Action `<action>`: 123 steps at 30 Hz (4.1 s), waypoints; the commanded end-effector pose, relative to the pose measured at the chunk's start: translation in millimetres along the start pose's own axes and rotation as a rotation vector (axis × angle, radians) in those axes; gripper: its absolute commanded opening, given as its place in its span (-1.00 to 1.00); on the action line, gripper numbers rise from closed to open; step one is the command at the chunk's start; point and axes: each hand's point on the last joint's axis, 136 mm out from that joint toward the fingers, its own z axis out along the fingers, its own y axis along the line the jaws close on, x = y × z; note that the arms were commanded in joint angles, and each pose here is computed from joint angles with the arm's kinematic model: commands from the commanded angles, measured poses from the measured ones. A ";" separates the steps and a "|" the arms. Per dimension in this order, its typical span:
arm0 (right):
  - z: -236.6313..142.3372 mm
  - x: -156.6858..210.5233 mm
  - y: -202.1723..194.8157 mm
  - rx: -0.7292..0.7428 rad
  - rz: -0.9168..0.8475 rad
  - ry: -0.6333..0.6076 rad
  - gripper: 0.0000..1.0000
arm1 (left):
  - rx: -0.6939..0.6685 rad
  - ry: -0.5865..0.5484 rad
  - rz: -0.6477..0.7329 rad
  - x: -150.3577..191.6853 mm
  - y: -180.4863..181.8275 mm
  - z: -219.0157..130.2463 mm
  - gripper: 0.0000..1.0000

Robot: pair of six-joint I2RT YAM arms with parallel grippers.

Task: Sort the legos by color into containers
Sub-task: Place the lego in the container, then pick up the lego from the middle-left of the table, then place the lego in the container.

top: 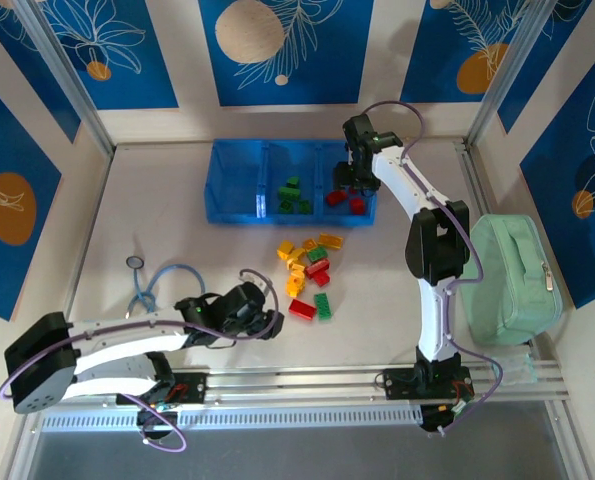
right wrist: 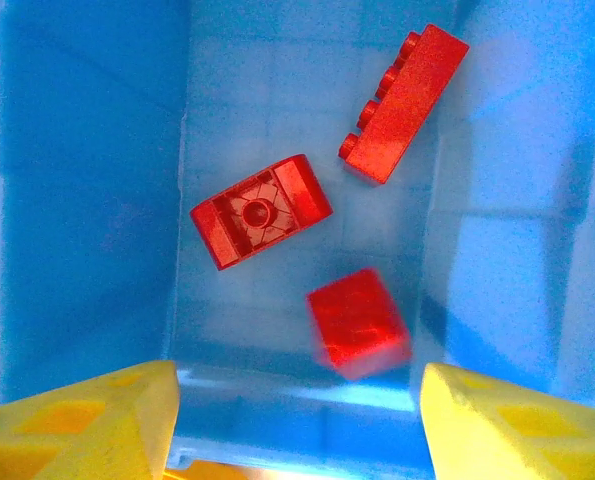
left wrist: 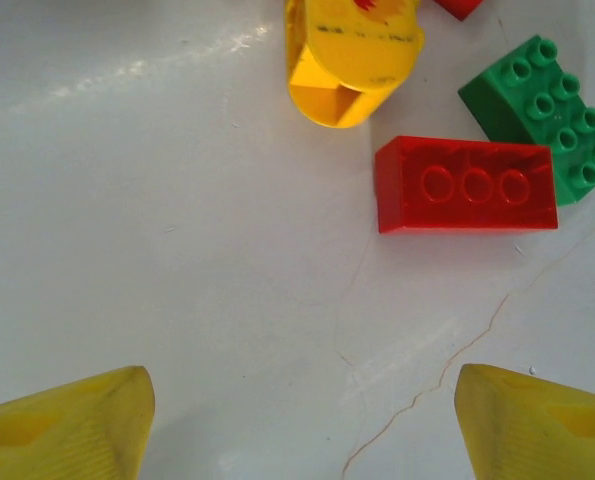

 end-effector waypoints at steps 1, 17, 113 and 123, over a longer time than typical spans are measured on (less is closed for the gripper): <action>-17.7 3.3 10.0 -0.027 -0.026 -0.019 0.32 | 0.039 -0.037 0.003 -17.3 -21.2 0.6 0.58; -68.2 83.6 16.5 -0.167 0.049 -0.092 0.32 | 0.011 0.063 0.044 -25.1 -49.4 42.0 0.65; -50.7 275.3 -23.9 -0.196 0.271 0.041 0.36 | 0.048 -0.121 0.069 -346.2 -67.7 120.8 0.24; -55.5 273.9 -23.7 -0.201 0.263 0.028 0.36 | 0.043 -0.188 0.104 -360.4 -71.7 73.0 0.73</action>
